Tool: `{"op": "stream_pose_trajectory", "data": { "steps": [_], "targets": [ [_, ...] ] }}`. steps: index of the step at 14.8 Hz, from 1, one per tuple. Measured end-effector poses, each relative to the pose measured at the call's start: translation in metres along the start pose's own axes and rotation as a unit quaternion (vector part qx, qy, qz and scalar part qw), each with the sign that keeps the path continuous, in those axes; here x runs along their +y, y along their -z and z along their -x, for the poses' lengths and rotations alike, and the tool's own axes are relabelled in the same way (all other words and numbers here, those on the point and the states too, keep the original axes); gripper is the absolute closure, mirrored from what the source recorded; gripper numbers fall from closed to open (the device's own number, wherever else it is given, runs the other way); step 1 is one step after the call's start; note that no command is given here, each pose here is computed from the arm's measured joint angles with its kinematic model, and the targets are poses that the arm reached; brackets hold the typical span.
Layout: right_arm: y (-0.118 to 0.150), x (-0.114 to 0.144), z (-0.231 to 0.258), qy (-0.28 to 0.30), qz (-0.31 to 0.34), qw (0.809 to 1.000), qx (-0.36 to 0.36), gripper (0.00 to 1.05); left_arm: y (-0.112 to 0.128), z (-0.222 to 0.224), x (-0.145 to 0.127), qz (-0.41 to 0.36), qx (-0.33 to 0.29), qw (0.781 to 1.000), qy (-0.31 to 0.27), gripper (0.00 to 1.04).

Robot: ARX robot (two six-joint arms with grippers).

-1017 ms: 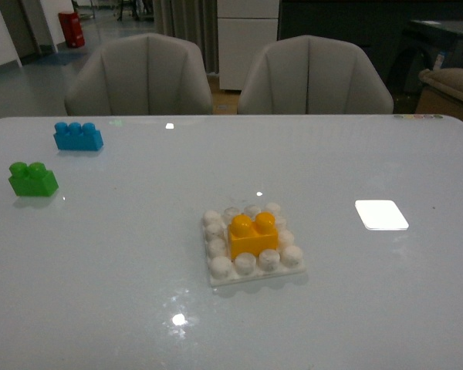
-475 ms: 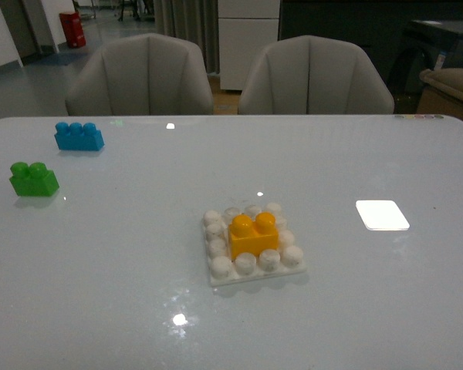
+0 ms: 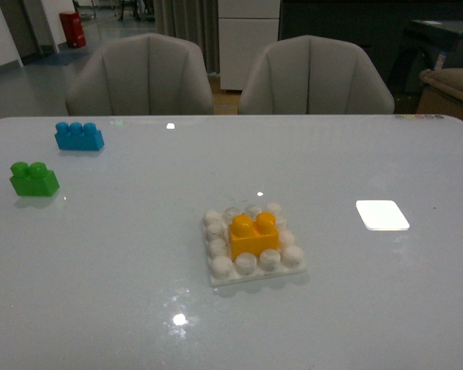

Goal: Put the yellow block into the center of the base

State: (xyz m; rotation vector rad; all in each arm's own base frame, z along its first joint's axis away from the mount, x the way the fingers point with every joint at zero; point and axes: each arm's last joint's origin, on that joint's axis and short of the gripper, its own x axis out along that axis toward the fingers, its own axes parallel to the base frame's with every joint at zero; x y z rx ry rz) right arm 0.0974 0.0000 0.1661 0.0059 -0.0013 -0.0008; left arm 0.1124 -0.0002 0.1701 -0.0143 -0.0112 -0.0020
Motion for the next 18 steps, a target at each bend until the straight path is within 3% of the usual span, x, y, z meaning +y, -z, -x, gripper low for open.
{"op": "stream_pose_trajectory", "data": {
  "steps": [11,15,16,17,18],
  "targets": [
    [0.0,0.0,0.0,0.0,0.0,1.0,0.0,0.06,0.004,0.015,0.0,0.0,0.005,1.0,-0.001,1.03],
    [0.0,0.0,0.0,0.0,0.0,1.0,0.0,0.06,0.004,0.015,0.0,0.0,0.006,1.0,-0.001,0.52],
    [0.0,0.0,0.0,0.0,0.0,1.0,0.0,0.06,0.004,0.015,0.0,0.0,0.006,1.0,-0.001,0.25],
    [0.0,0.0,0.0,0.0,0.0,1.0,0.0,0.06,0.004,0.015,0.0,-0.001,0.006,1.0,-0.001,0.06],
    [0.0,0.0,0.0,0.0,0.0,1.0,0.0,0.06,0.004,0.015,0.0,-0.001,0.006,1.0,-0.001,0.07]
  ]
}}
